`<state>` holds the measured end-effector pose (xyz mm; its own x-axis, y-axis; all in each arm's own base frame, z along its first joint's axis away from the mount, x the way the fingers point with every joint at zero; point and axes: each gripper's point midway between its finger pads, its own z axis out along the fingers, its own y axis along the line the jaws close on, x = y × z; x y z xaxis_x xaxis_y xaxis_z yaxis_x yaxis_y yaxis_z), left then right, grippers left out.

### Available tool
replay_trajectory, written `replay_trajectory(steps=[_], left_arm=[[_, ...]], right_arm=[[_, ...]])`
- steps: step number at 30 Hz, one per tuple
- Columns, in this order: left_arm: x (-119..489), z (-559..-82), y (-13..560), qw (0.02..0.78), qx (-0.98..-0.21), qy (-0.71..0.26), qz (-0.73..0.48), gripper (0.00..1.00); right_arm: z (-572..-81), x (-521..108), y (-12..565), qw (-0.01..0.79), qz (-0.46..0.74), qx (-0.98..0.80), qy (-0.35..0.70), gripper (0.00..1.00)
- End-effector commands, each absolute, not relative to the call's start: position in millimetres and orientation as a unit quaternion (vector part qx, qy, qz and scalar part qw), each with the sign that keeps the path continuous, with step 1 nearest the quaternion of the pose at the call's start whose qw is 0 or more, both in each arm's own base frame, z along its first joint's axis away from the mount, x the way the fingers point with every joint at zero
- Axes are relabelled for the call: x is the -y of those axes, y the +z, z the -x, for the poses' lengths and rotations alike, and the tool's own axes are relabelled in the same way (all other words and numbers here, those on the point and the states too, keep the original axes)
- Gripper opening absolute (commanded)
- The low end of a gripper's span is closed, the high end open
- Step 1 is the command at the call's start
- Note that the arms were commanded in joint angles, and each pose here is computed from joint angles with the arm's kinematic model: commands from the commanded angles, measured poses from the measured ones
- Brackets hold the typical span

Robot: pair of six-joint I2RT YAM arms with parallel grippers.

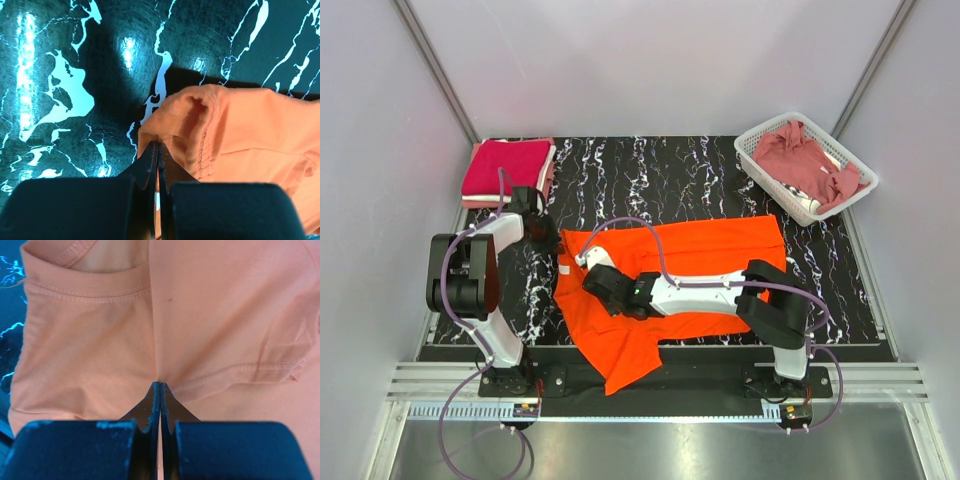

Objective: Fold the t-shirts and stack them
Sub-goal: Fold the tshirt

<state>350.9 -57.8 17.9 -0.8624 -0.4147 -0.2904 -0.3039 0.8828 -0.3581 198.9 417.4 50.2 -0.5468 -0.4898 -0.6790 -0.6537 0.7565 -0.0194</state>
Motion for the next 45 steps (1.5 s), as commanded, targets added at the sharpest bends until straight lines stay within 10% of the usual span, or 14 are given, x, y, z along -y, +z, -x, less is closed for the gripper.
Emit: replay_trajectory(steps=[1, 33, 45], left_arm=[[40.0, -348.4, 8.5, 0.177, -0.960, -0.104, 0.192, 0.00], [6.5, -384.6, 90.1, 0.280, -0.937, -0.073, 0.194, 0.00], [86.1, -399.3, 104.6, 0.275, -0.925, -0.218, 0.143, 0.00]], right_arm=[[-189.6, -427.4, 73.5, 0.360, 0.327, -0.861, 0.150, 0.00], [-165.8, -421.4, 29.6, 0.305, 0.360, -0.871, 0.136, 0.00], [-171.8, -426.9, 35.1, 0.318, 0.346, -0.872, 0.135, 0.00]])
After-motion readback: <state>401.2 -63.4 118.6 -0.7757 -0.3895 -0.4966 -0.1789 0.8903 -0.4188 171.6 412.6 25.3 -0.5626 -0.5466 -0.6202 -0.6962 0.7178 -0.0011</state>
